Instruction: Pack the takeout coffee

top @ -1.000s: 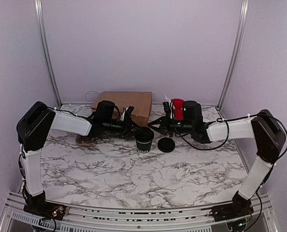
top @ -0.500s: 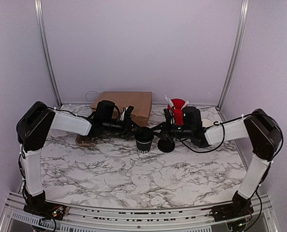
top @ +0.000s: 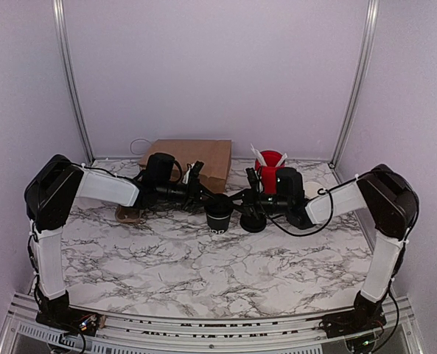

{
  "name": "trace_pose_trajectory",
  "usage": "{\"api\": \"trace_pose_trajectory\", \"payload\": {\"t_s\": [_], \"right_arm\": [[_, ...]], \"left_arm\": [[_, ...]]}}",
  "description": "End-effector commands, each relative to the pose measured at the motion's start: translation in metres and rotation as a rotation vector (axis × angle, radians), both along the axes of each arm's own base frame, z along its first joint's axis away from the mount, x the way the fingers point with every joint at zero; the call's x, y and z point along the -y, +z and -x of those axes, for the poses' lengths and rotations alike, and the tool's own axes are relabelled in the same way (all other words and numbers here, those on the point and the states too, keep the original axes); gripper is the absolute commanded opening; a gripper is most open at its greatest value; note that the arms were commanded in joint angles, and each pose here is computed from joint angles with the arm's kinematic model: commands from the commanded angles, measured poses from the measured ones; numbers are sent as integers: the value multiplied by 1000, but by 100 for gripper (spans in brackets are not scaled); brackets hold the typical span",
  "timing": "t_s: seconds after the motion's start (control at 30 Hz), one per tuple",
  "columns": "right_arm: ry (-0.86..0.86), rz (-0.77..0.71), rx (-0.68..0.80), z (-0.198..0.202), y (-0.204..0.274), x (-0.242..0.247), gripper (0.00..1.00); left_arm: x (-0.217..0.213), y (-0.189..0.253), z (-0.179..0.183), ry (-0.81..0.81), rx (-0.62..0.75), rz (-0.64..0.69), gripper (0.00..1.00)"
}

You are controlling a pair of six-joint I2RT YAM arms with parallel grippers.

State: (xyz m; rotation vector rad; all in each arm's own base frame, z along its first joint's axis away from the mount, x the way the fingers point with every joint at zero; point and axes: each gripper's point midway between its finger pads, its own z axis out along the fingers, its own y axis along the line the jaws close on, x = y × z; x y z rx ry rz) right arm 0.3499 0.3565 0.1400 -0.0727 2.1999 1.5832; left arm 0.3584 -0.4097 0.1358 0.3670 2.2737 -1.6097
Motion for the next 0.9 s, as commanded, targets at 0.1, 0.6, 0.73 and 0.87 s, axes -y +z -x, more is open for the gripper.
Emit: {"api": "trace_pose_trajectory", "payload": {"t_s": [0.1, 0.6, 0.73, 0.87], "right_arm": [[-1, 23, -79, 6, -30, 7, 0], [-6, 48, -85, 3, -25, 6, 0], [-7, 49, -84, 3, -25, 6, 0], [-5, 54, -88, 3, -28, 6, 0]], "left_arm": [[-9, -39, 12, 7, -107, -130, 0], [2, 67, 28, -74, 10, 38, 0], [-4, -1, 25, -41, -104, -53, 0], [-10, -60, 25, -11, -212, -133, 0]]}}
